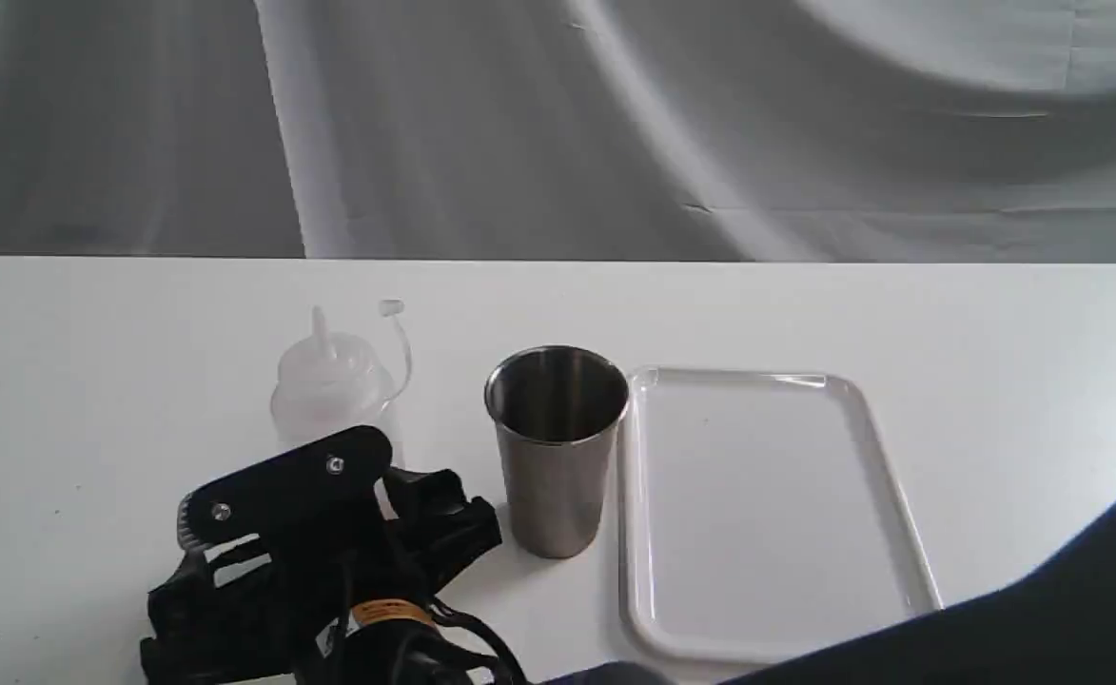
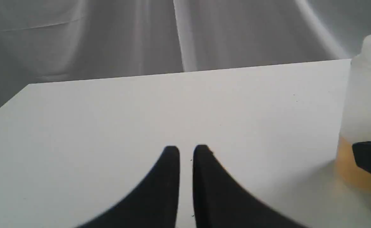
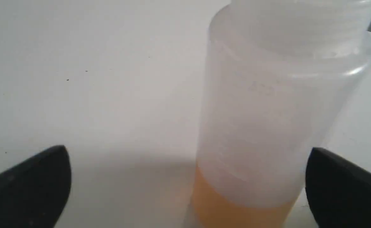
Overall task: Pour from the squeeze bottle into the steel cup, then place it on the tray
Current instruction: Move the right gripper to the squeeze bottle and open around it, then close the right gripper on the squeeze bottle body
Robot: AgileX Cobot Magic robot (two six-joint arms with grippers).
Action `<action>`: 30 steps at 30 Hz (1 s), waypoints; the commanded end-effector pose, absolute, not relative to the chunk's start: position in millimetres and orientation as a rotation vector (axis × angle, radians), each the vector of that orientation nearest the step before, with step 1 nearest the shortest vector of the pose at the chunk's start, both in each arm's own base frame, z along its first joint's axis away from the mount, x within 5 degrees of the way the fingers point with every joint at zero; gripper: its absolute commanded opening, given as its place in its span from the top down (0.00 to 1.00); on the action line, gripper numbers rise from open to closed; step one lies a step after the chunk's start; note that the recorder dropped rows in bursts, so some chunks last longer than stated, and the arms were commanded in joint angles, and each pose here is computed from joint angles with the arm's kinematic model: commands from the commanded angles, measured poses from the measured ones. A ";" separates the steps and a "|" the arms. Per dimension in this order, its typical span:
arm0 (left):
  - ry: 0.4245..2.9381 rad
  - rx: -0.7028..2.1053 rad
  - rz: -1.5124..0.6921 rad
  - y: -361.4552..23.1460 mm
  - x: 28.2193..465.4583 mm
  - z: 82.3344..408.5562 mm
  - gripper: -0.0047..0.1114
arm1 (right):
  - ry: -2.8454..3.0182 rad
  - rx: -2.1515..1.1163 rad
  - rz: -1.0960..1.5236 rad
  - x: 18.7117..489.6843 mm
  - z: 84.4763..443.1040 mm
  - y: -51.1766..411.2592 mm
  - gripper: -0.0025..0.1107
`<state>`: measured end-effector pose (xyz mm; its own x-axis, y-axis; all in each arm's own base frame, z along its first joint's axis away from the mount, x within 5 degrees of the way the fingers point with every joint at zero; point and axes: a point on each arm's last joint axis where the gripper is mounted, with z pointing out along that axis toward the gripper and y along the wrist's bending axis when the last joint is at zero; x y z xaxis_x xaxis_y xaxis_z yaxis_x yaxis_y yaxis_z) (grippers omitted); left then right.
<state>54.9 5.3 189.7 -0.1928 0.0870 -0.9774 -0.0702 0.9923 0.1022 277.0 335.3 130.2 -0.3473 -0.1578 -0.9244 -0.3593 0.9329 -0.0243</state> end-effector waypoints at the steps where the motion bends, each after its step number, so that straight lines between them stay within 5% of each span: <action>1: 1.751 0.015 0.141 5.2 54.8 189.1 0.89 | 1.941 -0.331 0.228 281.8 131.5 332.1 0.05; 30: 1.751 0.015 0.141 5.2 54.8 189.1 0.89 | 1.919 -0.328 0.220 315.5 127.5 318.0 0.05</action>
<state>54.9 5.3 189.7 -0.1928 0.0870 -0.9774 -0.0702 0.9923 0.1022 312.7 317.5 124.1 -0.3540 -0.1204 -0.9274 -0.3140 0.9494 -0.0034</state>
